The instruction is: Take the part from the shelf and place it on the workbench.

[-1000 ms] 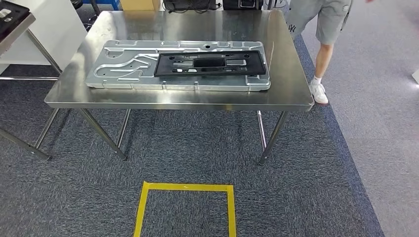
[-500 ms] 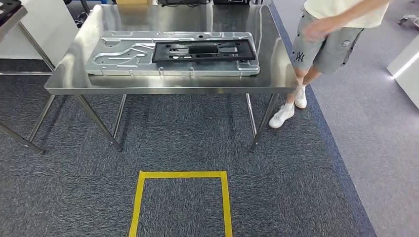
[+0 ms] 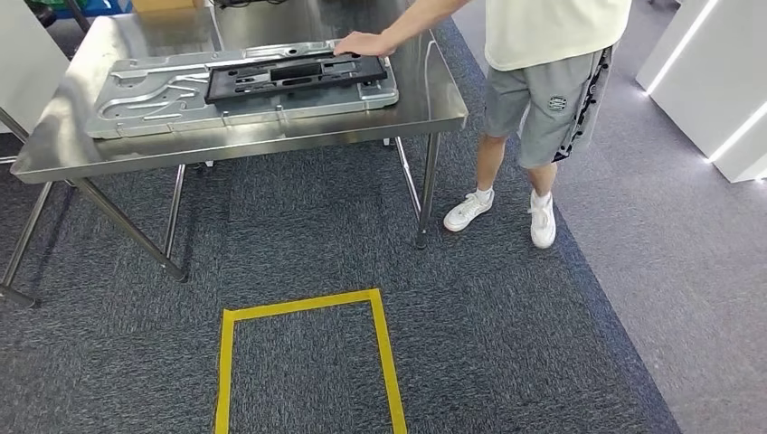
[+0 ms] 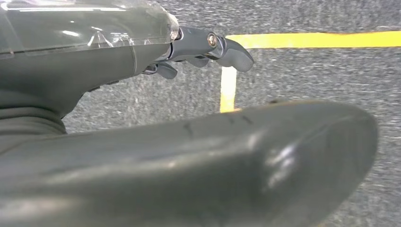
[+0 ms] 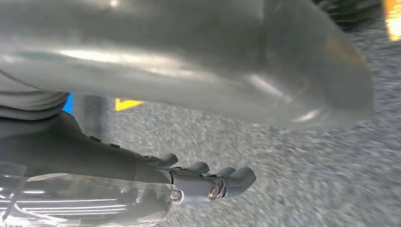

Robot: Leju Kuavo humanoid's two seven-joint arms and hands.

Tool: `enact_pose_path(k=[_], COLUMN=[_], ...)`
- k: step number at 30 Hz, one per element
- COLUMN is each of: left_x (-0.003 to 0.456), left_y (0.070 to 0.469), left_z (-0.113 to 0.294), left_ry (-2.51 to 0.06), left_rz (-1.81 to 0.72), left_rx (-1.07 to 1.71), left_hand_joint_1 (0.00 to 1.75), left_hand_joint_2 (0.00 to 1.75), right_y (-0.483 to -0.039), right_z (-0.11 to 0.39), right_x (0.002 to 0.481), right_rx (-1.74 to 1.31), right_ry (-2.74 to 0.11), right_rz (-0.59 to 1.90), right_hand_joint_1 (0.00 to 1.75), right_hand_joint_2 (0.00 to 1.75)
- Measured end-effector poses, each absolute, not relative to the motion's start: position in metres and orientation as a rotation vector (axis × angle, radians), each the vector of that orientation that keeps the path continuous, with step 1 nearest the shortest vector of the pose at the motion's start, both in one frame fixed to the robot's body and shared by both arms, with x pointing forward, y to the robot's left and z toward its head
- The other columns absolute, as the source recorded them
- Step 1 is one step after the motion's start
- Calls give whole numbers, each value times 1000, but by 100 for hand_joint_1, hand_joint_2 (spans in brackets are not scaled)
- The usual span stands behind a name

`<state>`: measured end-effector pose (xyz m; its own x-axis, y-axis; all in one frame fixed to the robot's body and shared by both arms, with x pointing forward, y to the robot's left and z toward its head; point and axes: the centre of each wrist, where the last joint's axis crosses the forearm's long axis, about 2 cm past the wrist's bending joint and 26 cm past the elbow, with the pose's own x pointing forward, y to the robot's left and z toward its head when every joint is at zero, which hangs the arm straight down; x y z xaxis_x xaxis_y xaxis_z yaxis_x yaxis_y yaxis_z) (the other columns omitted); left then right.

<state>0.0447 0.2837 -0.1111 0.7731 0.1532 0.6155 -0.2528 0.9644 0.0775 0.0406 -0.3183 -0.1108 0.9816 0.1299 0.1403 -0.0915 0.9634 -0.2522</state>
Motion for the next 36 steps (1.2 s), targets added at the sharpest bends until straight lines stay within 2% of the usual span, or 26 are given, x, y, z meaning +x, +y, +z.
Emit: enact_pose_path(k=[36], left_x=[51], left_y=[288], left_z=[-110], left_ry=[-672], left_rz=[195], left_rx=[171], left_hand_joint_1=[0], left_hand_joint_2=[0], right_y=[-312], right_z=[-111], right_x=[41], right_rx=[-234], right_ry=[-180], right_rz=[101], right_hand_joint_1=[0], right_hand_joint_2=[0])
